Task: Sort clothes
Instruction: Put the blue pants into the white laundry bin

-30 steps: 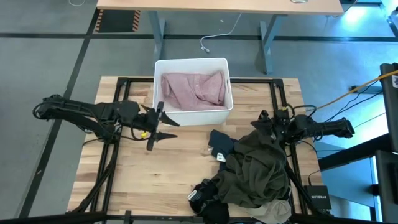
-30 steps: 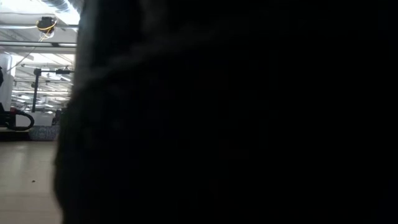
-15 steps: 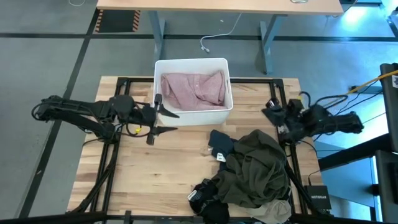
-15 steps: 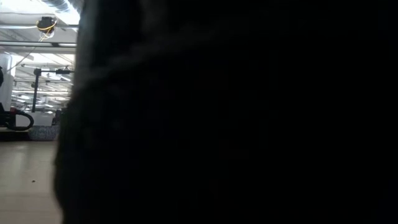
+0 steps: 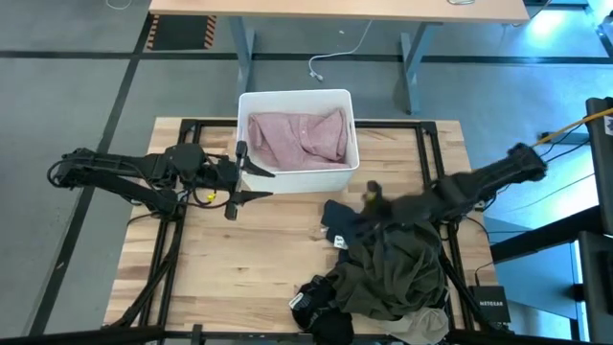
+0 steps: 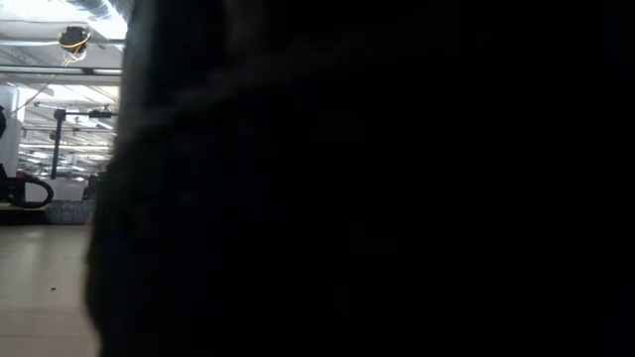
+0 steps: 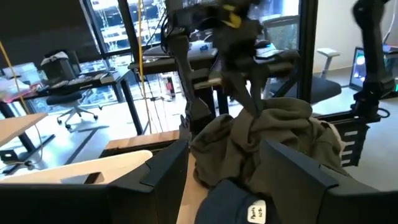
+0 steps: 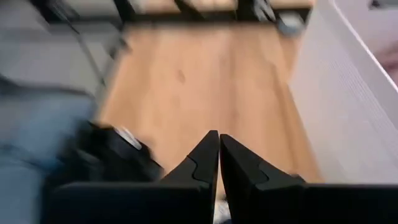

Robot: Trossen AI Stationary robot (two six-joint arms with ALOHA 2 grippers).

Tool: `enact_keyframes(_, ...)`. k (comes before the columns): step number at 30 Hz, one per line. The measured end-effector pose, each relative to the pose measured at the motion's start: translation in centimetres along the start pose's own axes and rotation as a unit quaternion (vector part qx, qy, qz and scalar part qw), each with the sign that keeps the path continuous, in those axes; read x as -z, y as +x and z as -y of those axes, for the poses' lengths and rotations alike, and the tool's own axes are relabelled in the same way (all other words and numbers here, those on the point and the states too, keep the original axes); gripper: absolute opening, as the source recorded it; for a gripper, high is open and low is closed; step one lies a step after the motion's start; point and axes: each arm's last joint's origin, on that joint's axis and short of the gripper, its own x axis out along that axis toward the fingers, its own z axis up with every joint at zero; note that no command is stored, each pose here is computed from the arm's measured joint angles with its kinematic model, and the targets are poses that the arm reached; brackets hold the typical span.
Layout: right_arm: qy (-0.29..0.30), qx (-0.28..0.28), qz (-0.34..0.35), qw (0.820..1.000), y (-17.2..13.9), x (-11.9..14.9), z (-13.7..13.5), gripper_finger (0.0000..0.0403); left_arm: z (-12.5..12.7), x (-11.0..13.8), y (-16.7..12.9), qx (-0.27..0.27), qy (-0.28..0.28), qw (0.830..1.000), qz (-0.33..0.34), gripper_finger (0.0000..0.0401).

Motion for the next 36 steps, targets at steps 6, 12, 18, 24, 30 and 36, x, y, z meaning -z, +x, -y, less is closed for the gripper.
enact_keyframes(6, -0.044, 0.077, -0.099, 0.991, 4.2, -0.9, -1.6, 0.0030, 0.0, -0.1, -0.1, -0.001, -0.015, 1.000, 0.003, 0.0194)
enact_keyframes(12, -0.054, 0.091, -0.207, 0.973, 7.6, -0.5, -1.5, 0.0066, 0.0, -0.1, -0.1, -0.001, -0.013, 1.000, 0.007, 0.0194)
enact_keyframes(18, -0.006, 0.154, -0.297, 0.942, 8.9, 1.2, -0.2, 0.0192, 0.0, 0.0, 0.0, 0.000, -0.020, 1.000, -0.001, 0.0194)
enact_keyframes(24, 0.014, 0.153, -0.348, 0.925, 11.0, 2.1, 0.9, 0.0306, 0.0, 0.0, 0.0, 0.000, -0.018, 1.000, 0.001, 0.0194)
enact_keyframes(30, 0.015, 0.130, -0.404, 0.905, 14.0, 3.5, 1.6, 0.0349, 0.0, 0.0, 0.0, 0.001, -0.025, 1.000, -0.003, 0.0194)
enact_keyframes(36, 0.007, 0.105, -0.438, 0.893, 16.9, 6.8, 1.8, 0.0343, 0.3, 0.0, -0.1, 0.007, -0.041, 0.999, -0.002, 0.0194)
